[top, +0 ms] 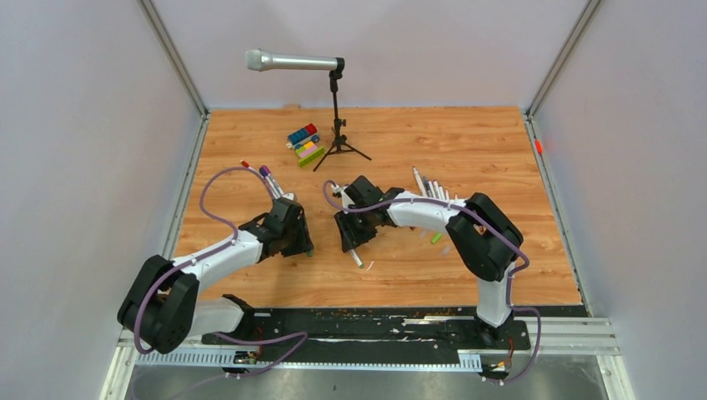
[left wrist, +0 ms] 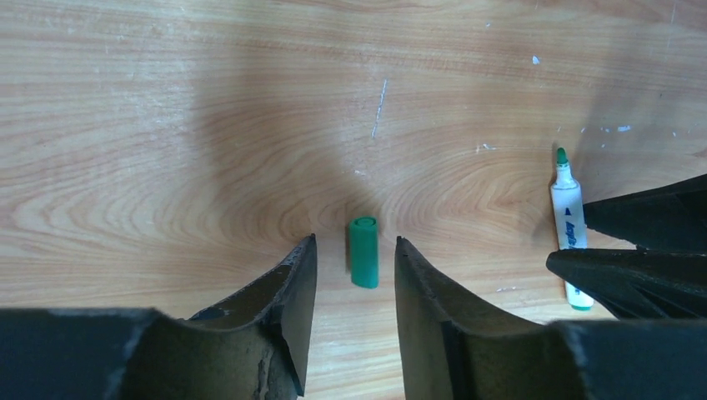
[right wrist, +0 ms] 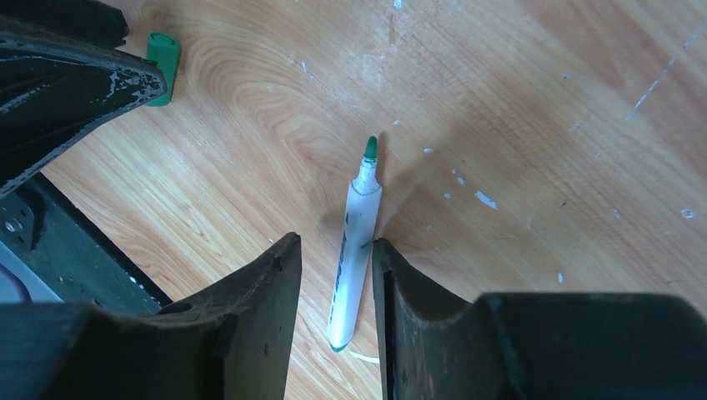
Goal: Open the pen caps
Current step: Place the pen cap at the center of the board.
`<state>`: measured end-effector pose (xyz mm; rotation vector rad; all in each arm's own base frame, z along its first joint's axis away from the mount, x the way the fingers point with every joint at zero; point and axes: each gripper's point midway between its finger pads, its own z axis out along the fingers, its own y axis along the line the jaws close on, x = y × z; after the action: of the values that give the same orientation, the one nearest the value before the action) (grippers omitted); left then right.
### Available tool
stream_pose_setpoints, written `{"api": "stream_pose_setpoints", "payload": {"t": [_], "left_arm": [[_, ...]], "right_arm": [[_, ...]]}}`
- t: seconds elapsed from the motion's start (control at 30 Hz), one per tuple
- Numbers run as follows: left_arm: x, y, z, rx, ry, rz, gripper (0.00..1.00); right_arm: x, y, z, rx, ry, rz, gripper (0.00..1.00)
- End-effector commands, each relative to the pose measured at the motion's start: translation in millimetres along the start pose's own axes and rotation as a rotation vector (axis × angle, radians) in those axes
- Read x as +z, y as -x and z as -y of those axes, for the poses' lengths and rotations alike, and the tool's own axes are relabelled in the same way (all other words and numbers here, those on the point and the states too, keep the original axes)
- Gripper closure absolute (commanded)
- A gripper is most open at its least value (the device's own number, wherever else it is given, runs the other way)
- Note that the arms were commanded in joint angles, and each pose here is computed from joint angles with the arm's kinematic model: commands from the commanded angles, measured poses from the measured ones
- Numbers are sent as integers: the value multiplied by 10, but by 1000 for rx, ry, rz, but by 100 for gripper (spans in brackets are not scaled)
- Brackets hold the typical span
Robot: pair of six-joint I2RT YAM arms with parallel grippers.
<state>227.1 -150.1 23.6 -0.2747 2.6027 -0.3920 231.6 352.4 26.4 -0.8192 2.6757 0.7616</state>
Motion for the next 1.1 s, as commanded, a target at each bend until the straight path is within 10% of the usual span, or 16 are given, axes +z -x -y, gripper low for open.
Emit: {"api": "stream_pose_setpoints", "payload": {"t": [0.0, 0.43, 0.8, 1.07], "left_arm": [[-176, 185, 83, 39, -13, 40, 51], [-749, 1047, 264, 145, -114, 355, 7], [-625, 1634, -225, -112, -39, 450, 0], [-206, 1807, -708, -266, 137, 343, 26]], "right_arm": [[-320, 302, -173, -132, -1, 102, 61], [-1498, 43, -39, -686, 187, 272, 33], [-2123, -92, 593, -577, 214, 559, 28], [-2116, -76, 831, -510, 164, 550, 28]]}}
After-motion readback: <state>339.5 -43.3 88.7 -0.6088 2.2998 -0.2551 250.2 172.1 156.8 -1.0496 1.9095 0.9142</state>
